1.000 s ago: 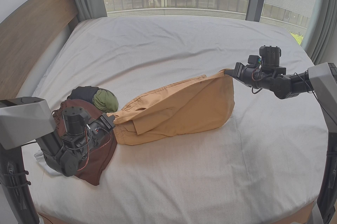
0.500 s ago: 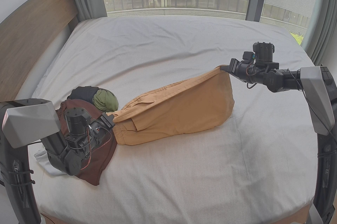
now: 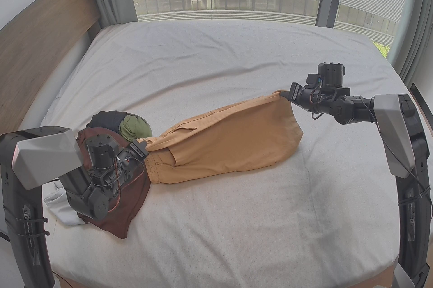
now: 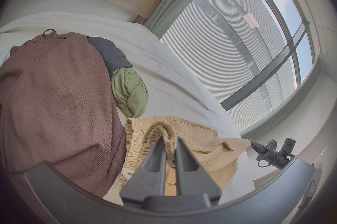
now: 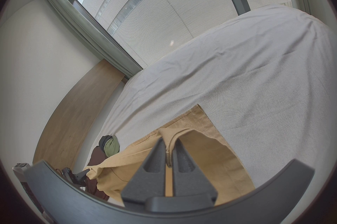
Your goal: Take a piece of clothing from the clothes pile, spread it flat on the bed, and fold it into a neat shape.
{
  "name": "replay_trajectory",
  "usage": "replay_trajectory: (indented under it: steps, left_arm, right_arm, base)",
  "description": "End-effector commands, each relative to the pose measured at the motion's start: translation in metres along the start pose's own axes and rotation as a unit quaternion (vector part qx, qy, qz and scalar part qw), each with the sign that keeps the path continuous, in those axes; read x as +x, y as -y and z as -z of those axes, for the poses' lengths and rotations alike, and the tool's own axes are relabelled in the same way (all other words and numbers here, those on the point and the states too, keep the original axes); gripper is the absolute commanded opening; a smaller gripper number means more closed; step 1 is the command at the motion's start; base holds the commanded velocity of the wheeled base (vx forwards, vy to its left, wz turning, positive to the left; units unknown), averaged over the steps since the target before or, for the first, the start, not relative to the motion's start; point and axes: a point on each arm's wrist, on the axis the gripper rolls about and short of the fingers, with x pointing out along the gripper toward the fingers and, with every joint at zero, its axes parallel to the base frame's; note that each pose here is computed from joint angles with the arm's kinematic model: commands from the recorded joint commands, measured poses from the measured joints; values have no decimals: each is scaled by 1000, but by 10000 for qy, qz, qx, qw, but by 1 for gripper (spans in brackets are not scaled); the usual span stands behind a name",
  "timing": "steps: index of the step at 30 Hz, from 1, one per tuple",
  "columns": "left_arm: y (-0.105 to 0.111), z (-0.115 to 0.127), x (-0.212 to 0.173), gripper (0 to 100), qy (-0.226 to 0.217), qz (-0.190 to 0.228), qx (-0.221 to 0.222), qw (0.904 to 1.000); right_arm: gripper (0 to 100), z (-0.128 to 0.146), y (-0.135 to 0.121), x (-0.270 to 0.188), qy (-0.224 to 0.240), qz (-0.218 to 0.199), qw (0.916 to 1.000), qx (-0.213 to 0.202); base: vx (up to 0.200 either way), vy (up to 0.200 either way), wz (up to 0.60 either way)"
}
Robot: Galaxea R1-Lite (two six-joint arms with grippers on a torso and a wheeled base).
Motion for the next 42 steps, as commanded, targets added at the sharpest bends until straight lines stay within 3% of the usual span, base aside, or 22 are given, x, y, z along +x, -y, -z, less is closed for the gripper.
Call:
replay_trajectory:
  steps: [1,9,10,13,14,18,22,30,35,42]
  left_arm:
    - [-2,5,6,0,-20,3,1,10000]
    - [-2,4,7,0,-26,20,-1,10000]
    - [-2,3,8,100,-4,30,-3,10000]
    - [-2,1,9,100,39,41,-15,10000]
    - [-2,-1,10,100,77,46,-26,10000]
    - [-4,-4,15,100,233,-25,-51,9997]
    - [-7,-8,20,100,464,-152,-66,9988]
    - [-2,-6,15,100,416,-135,-54,9990]
    - [21,-4,-4,100,238,135,7,9996]
    - [35,11,-17,100,6,380,224,9990]
  right_arm:
    - [0,5,4,4,-35,12,10000,20]
    - [0,4,5,4,-12,9,10000,14]
    - [0,4,5,4,1,2,10000,17]
    - [0,5,4,5,51,-39,10000,-10]
    - [100,7,6,8,54,-49,10000,-15]
    - [100,30,22,25,62,68,9999,64]
    - [100,26,20,23,160,111,9996,226]
    - [100,-28,-25,-15,746,-217,9970,-7]
    - [100,-21,-51,-54,381,-162,9991,-8]
    - [100,20,-52,-90,-275,66,9991,-313]
  base:
    - [0,0,0]
    - [0,0,0]
    - [0,0,0]
    - [0,0,0]
    - [0,0,0]
    - [0,0,0]
    - [0,0,0]
    - [0,0,0]
    - [0,0,0]
    - [0,0,0]
